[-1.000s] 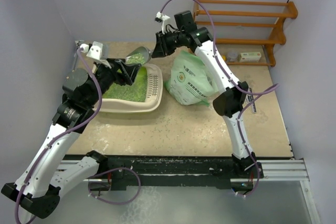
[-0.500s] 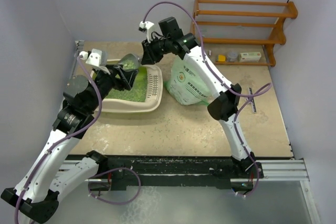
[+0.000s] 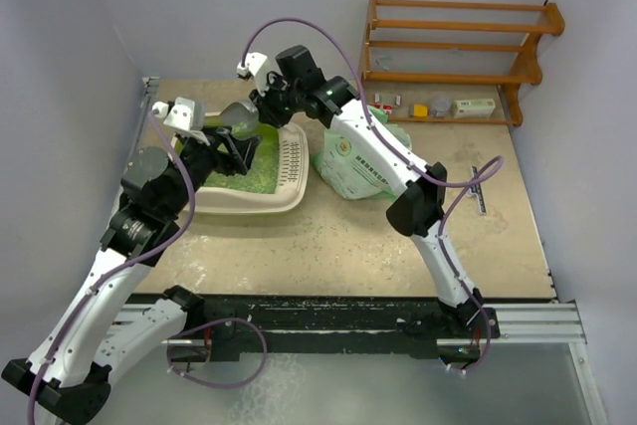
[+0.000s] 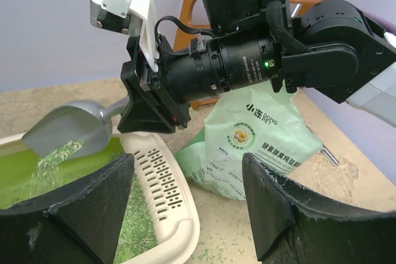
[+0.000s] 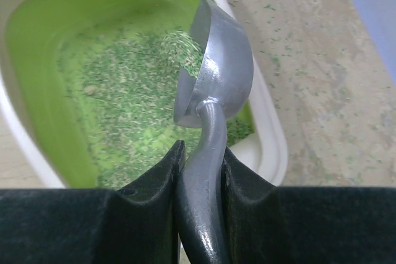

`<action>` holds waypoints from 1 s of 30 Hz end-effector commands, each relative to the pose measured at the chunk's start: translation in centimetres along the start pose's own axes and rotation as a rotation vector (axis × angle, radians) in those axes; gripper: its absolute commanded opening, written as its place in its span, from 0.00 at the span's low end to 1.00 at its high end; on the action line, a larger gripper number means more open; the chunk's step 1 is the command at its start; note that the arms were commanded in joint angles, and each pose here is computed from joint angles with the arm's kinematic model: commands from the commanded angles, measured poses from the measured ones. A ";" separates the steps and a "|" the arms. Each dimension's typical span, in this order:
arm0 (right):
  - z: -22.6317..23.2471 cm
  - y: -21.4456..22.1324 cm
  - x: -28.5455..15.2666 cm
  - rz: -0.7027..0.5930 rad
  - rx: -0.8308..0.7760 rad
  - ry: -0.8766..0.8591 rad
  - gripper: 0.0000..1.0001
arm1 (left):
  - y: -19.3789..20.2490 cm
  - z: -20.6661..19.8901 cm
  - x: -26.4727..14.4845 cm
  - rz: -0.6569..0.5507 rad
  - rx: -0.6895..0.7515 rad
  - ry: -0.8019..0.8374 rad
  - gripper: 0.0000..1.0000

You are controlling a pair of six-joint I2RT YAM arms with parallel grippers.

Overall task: Fill the litter box with clean litter
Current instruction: Pour the cat litter into the litter box.

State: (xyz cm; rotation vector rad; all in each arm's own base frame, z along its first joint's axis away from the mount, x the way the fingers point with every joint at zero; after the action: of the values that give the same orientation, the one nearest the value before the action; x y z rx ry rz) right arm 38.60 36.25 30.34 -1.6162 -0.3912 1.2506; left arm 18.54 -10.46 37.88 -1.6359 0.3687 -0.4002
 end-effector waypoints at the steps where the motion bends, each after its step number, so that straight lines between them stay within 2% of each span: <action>1: -0.5 -3.9 -3.7 -0.147 -0.135 0.131 0.00 | -0.5 0.1 -0.5 -0.062 0.013 0.000 0.67; 8: 0.4 -3.3 -4.0 -0.116 -0.086 0.053 0.00 | -0.4 0.1 -0.5 -0.060 0.013 -0.002 0.67; 15: 0.7 -2.6 -5.0 -0.100 -0.064 0.064 0.00 | -0.3 0.3 -0.4 -0.050 0.011 -0.021 0.69; 18: 1.0 -2.6 -5.4 -0.090 -0.046 0.043 0.00 | -0.6 0.3 -0.4 -0.057 0.007 -0.027 0.73; 24: 1.6 -3.4 -8.0 -0.095 -0.024 0.048 0.00 | -1.5 0.2 -0.5 -0.100 -0.024 -0.039 0.92; 30: 0.7 -4.7 -13.0 -0.136 -0.007 0.129 0.00 | -2.0 0.3 0.4 -0.111 -0.026 -0.049 0.94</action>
State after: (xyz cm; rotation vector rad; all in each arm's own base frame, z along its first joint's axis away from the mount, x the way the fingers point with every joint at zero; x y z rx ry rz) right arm 35.75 32.58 34.06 -1.6562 -0.3341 1.2186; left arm 18.59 -10.22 37.47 -1.6591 0.3297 -0.3802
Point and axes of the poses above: each gripper's point midway between its finger pads, its own x axis out along the fingers, its own z axis along the line the jaws close on, y = z × x, the point moved 10 cm from there along -x, back along the fingers, and after that the axes turned 9 degrees about x, right-handed, at the moved point
